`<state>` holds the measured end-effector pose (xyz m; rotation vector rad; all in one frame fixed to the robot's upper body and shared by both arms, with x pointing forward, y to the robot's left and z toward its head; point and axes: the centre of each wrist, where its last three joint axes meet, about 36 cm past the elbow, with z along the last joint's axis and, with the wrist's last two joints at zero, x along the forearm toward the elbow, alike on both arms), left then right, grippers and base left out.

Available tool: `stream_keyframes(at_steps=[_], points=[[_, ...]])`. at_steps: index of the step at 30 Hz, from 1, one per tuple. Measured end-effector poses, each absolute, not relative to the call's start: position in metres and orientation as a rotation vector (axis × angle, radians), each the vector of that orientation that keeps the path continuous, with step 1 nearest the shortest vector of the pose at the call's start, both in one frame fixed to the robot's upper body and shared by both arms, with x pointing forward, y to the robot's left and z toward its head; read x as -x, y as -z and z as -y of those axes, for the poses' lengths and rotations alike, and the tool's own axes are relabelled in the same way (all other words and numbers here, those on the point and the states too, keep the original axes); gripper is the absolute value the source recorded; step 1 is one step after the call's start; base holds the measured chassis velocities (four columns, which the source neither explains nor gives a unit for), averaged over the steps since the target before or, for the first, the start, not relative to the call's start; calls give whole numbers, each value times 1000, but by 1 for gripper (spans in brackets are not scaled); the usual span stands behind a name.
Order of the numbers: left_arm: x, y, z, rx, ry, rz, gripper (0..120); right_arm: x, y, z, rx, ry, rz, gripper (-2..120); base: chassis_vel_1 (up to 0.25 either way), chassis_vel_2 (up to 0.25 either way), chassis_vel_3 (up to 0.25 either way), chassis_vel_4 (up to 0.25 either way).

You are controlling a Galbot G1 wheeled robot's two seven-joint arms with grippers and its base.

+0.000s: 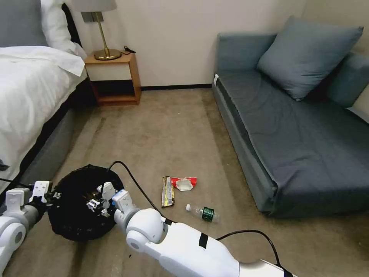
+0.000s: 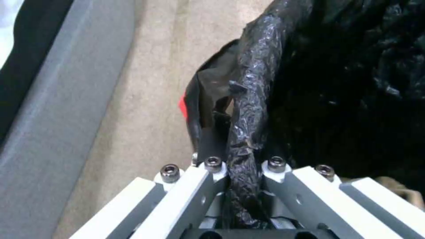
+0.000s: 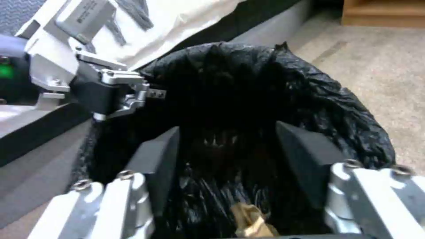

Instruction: Pick up the trash bin, then pick up the garbage on the floor and place it into the trash bin.

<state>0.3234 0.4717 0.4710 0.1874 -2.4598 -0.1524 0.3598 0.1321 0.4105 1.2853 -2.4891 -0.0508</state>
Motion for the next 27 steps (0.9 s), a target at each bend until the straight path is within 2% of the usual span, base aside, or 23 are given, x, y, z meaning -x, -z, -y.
stream_keyframes(at_steps=[2,6,8,11,13,14,18,19,22,27], points=[[-324,-471,-472,-189,151,2460,3,-363,-420,-126,-1257,109,2516,76,0,0,0,0],[-324,-471,-474,-196,151,2457,3,-367,-438,-114,-1235,217,2552,85,0,0,0,0],[-323,-471,-477,-208,150,2454,3,-379,-450,-77,-1195,333,2590,95,0,0,0,0],[-322,-470,-479,-214,149,2451,3,-387,-440,-30,-1153,352,2599,99,0,0,0,0],[-321,-470,-482,-223,147,2447,3,-392,-412,33,-1119,263,2580,100,0,0,0,0],[-321,-470,-482,-223,147,2447,3,-392,-412,33,-1119,263,2580,100,0,0,0,0],[-317,-468,-486,-241,136,2441,3,-402,-350,124,-1108,-48,2476,100,0,0,0,0],[-317,-468,-486,-241,136,2441,3,-402,-350,124,-1108,-48,2476,100,0,0,0,0],[-312,-466,-486,-246,131,2436,3,-418,-298,176,-1074,-284,2337,100,0,0,0,0],[-310,-468,-484,-241,135,2437,3,-435,-261,200,-1019,-430,2241,100,0,0,0,0]])
